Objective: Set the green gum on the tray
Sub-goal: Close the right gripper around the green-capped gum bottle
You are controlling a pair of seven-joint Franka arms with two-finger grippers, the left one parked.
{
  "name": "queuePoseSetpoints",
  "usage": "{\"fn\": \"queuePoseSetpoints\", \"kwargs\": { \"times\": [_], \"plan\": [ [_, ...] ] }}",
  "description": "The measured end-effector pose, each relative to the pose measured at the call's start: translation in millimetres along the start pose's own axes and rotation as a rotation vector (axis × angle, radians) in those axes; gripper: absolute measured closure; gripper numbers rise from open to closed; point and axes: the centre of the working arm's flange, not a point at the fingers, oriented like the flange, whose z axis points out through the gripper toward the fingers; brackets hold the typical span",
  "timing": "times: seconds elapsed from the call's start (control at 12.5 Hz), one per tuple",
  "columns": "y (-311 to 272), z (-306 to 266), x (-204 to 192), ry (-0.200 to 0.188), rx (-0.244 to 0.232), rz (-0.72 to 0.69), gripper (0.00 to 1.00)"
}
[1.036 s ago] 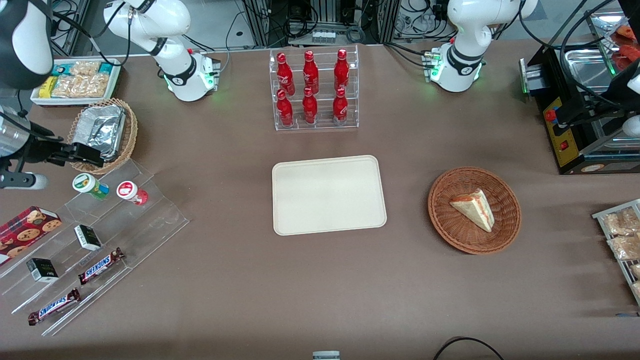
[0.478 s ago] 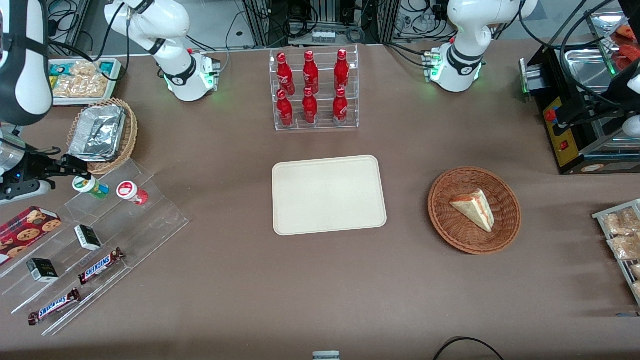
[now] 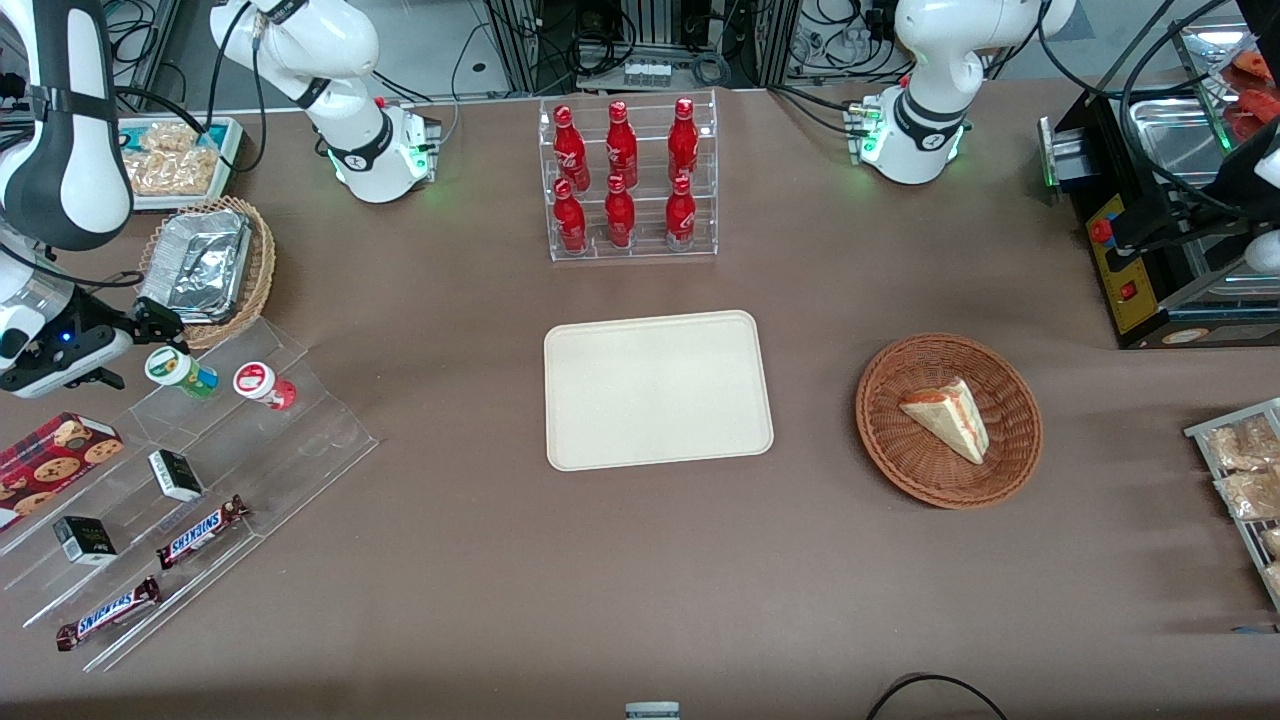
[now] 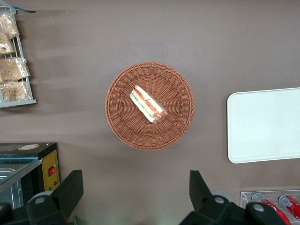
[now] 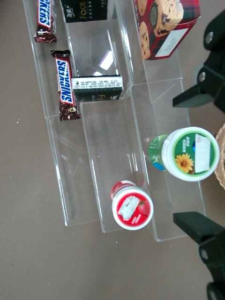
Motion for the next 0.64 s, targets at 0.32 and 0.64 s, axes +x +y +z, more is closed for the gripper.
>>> {"fn": "queuePoseSetpoints", "kwargs": {
  "times": [0.32, 0.64],
  "plan": [
    [-4.6, 19.5, -9.6, 0.012, -0.018, -0.031, 0.00],
    [-1.9, 22.2, -13.0, 0.020, -0.031, -0.047, 0.00]
  ]
}}
